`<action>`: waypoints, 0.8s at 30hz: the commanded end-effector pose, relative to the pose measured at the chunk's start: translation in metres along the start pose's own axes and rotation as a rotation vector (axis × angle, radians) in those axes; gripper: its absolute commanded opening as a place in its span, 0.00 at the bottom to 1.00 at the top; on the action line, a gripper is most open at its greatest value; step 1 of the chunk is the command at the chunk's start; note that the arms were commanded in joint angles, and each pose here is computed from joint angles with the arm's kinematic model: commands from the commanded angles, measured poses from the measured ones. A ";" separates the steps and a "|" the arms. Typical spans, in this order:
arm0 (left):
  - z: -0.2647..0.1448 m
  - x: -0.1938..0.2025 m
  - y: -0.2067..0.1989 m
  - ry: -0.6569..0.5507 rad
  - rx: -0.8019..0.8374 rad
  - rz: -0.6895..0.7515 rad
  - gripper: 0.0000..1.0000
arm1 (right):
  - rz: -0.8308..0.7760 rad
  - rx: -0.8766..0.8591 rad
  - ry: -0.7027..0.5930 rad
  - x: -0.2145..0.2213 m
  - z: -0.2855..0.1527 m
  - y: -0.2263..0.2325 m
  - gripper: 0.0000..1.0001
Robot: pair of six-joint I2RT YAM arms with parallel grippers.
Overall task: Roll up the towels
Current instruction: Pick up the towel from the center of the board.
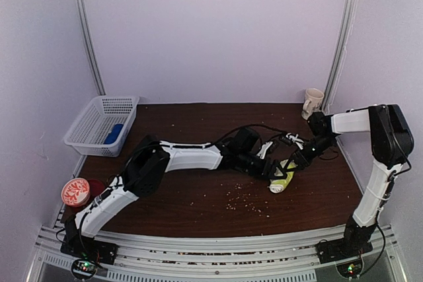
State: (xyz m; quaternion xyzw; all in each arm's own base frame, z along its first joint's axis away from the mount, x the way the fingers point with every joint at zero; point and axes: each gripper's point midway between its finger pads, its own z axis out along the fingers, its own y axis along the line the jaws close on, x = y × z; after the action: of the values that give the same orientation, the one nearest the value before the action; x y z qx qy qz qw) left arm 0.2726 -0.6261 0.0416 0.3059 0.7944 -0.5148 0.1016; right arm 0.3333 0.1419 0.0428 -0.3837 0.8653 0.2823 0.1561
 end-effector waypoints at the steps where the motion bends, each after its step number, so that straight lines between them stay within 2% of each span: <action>1: 0.025 0.102 0.089 0.209 -0.249 -0.198 0.72 | 0.026 -0.093 0.004 0.005 0.002 0.016 0.47; 7: 0.024 0.111 0.101 0.222 -0.313 -0.181 0.66 | 0.033 -0.117 0.002 0.005 0.002 0.019 0.47; 15: 0.034 0.127 0.100 0.259 -0.343 -0.138 0.65 | 0.030 -0.136 0.003 0.005 0.001 0.024 0.47; 18: 0.035 0.132 0.103 0.272 -0.358 -0.123 0.59 | 0.028 -0.142 0.005 0.006 0.001 0.025 0.47; 20: 0.034 0.134 0.106 0.276 -0.369 -0.117 0.51 | 0.028 -0.143 0.006 0.006 0.001 0.025 0.47; 21: 0.034 0.135 0.108 0.277 -0.372 -0.117 0.37 | 0.027 -0.141 0.007 0.006 0.001 0.025 0.47; 24: 0.033 0.135 0.108 0.275 -0.380 -0.103 0.07 | 0.025 -0.133 0.014 0.007 0.000 0.023 0.47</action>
State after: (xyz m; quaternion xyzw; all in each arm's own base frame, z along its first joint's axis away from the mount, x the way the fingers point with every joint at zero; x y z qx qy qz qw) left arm 0.2692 -0.6361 0.0244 0.3192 0.8140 -0.4634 0.1441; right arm 0.3189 0.1449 0.0463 -0.3843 0.8564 0.3166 0.1363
